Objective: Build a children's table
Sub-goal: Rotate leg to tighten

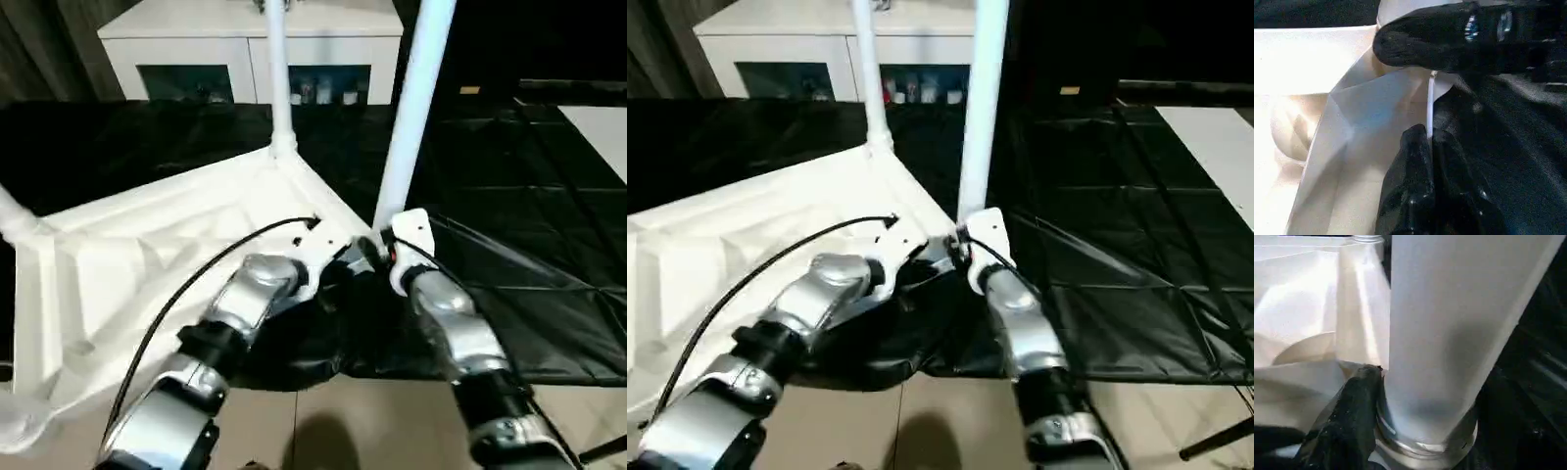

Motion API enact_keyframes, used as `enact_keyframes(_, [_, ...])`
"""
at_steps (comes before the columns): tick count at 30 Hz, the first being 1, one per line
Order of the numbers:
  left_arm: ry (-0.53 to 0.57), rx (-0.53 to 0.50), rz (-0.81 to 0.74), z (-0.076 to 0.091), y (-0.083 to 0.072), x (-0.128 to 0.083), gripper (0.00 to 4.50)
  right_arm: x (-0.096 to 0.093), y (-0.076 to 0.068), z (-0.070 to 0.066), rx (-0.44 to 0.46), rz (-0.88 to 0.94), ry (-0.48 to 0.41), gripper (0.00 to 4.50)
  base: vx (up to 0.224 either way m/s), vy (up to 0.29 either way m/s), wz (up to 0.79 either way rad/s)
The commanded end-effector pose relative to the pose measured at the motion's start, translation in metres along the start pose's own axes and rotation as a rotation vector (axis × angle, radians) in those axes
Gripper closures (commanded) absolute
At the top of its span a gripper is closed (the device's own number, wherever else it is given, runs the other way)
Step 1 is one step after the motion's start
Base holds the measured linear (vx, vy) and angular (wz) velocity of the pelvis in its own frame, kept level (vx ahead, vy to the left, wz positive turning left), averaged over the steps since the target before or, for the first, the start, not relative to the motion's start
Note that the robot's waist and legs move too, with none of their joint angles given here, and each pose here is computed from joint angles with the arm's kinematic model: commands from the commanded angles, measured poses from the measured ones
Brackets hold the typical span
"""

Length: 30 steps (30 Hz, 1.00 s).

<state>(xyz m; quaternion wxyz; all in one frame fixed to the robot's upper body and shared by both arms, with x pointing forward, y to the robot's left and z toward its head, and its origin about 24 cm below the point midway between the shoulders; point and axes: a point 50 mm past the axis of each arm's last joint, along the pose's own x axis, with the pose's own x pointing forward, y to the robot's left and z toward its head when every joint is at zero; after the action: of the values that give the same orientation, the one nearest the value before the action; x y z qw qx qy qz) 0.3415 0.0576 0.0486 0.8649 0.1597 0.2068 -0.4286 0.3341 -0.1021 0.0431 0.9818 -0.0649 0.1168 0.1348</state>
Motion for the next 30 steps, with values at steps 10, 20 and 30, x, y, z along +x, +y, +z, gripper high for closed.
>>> enact_keyframes(10, [-0.004, 0.055, 0.000, -0.005, 0.013, -0.016, 4.50, -0.012, 0.015, 0.005, -0.031, 0.397, -0.040, 0.98, 0.000, 0.000, 0.00])
enact_keyframes(20, [-0.005, 0.241, -0.431, -0.021, -0.004, -0.055, 4.50, -0.052, -0.018, 0.001, -0.306, 0.831, 0.009, 0.98, 0.000, 0.000, 0.00])
enact_keyframes(30, [0.039, 0.274, -0.517, -0.029, -0.002, -0.072, 4.50, -0.058, -0.024, 0.010, -0.368, 0.963, -0.003, 0.98, 0.000, 0.000, 0.00])
